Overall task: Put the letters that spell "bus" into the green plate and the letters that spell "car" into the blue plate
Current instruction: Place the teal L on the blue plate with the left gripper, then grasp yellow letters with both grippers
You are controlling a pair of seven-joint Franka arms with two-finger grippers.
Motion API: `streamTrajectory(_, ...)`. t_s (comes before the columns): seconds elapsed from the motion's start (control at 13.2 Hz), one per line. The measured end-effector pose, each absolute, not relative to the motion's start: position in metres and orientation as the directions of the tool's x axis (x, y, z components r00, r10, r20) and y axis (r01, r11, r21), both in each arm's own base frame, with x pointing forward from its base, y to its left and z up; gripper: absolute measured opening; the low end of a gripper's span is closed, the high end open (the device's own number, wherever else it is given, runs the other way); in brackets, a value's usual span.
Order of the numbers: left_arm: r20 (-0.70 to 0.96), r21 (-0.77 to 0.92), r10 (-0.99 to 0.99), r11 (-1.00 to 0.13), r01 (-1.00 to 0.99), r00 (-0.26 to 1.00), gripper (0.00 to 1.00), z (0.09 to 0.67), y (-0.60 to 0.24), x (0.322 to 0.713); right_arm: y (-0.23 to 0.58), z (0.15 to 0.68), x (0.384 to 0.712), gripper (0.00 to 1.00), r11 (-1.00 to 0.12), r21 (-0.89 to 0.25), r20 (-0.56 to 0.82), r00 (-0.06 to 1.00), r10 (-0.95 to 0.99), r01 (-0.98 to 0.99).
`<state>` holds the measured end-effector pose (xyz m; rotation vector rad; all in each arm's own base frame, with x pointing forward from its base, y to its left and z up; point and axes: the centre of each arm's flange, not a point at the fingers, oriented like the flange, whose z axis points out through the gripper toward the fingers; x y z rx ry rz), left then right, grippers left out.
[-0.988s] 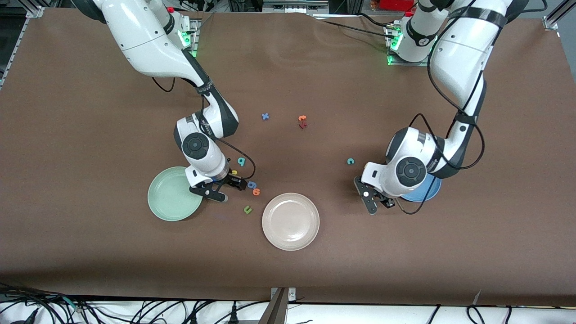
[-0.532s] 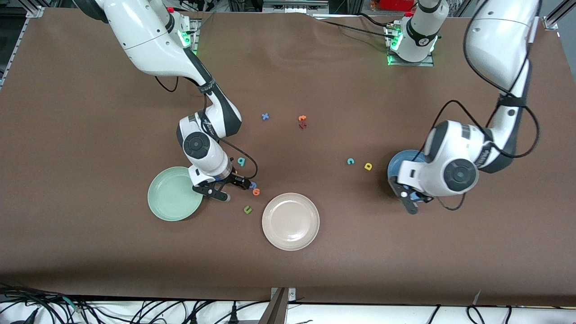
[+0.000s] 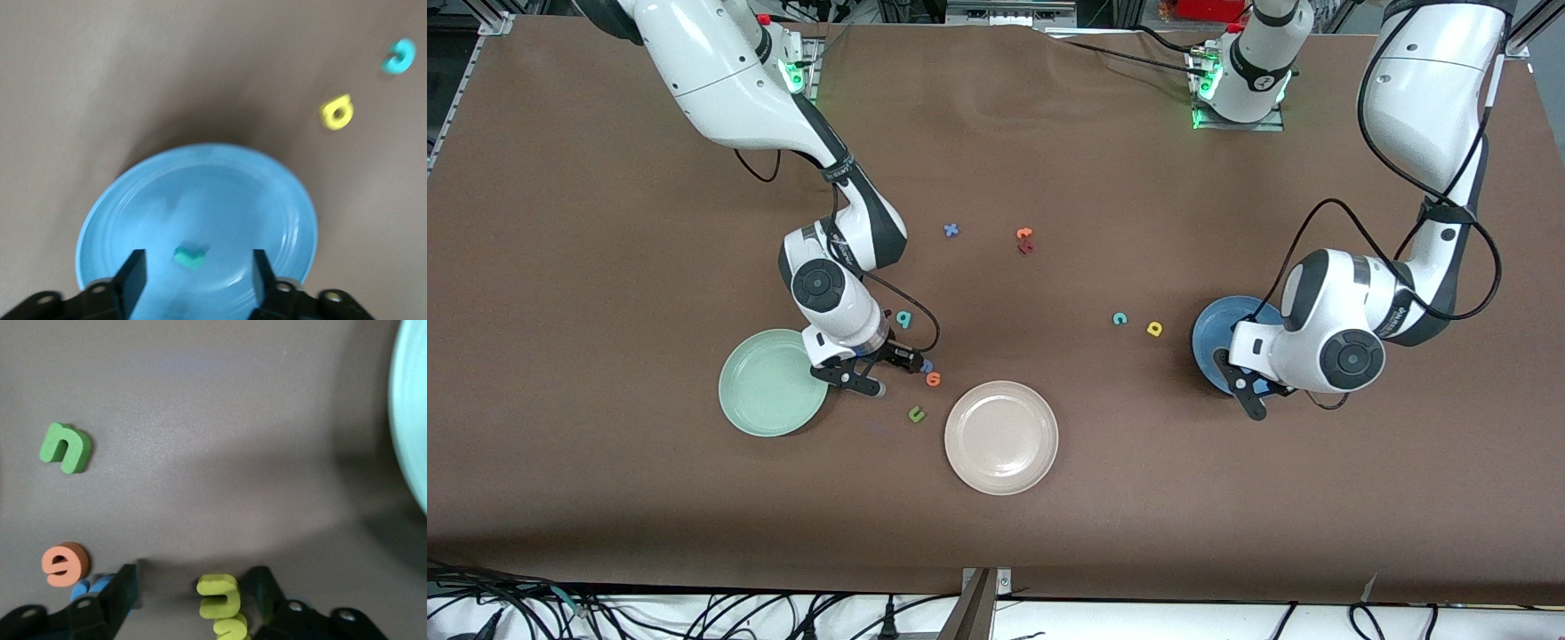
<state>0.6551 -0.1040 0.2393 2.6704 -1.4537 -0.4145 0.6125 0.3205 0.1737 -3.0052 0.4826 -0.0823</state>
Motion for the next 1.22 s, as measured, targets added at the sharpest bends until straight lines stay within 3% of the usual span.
streamTrajectory(0.08,-0.202,0.189,-0.814,-0.578,-0.794,0.545,0.86,0.241,-0.118,0.653,0.32,0.173,0.612,0.63,-0.945,-0.103,0.037,0.948,-0.315,-0.309)
streamTrajectory(0.15,-0.205,0.187,-0.789,-0.613,-0.768,0.58,0.97,0.243,-0.135,0.649,0.32,0.173,0.612,0.63,-0.946,-0.103,0.037,0.949,-0.314,-0.309)
streamTrajectory(0.3,-0.214,0.183,-0.738,-0.674,-0.716,0.64,1.0,0.246,-0.168,0.64,0.323,0.175,0.613,0.39,-0.946,-0.109,0.04,0.949,-0.312,-0.306)
streamTrajectory(0.46,-0.239,0.167,-0.677,-0.735,-0.658,0.696,1.0,0.244,-0.195,0.63,0.323,0.176,0.613,0.31,-0.946,-0.11,0.042,0.949,-0.312,-0.305)
streamTrajectory(0.91,-0.21,0.127,-0.586,-0.81,-0.572,0.783,1.0,0.185,-0.223,0.59,0.322,0.177,0.615,0.3,-0.945,-0.112,0.044,0.949,-0.313,-0.307)
streamTrajectory(1.14,-0.187,0.126,-0.594,-0.804,-0.581,0.782,0.95,0.174,-0.227,0.581,0.317,0.194,0.626,0.3,-0.949,-0.106,0.048,0.951,-0.304,-0.298)
streamTrajectory(1.22,-0.185,0.127,-0.598,-0.801,-0.585,0.78,0.88,0.173,-0.23,0.579,0.313,0.206,0.631,0.3,-0.956,-0.092,0.041,0.958,-0.283,-0.278)
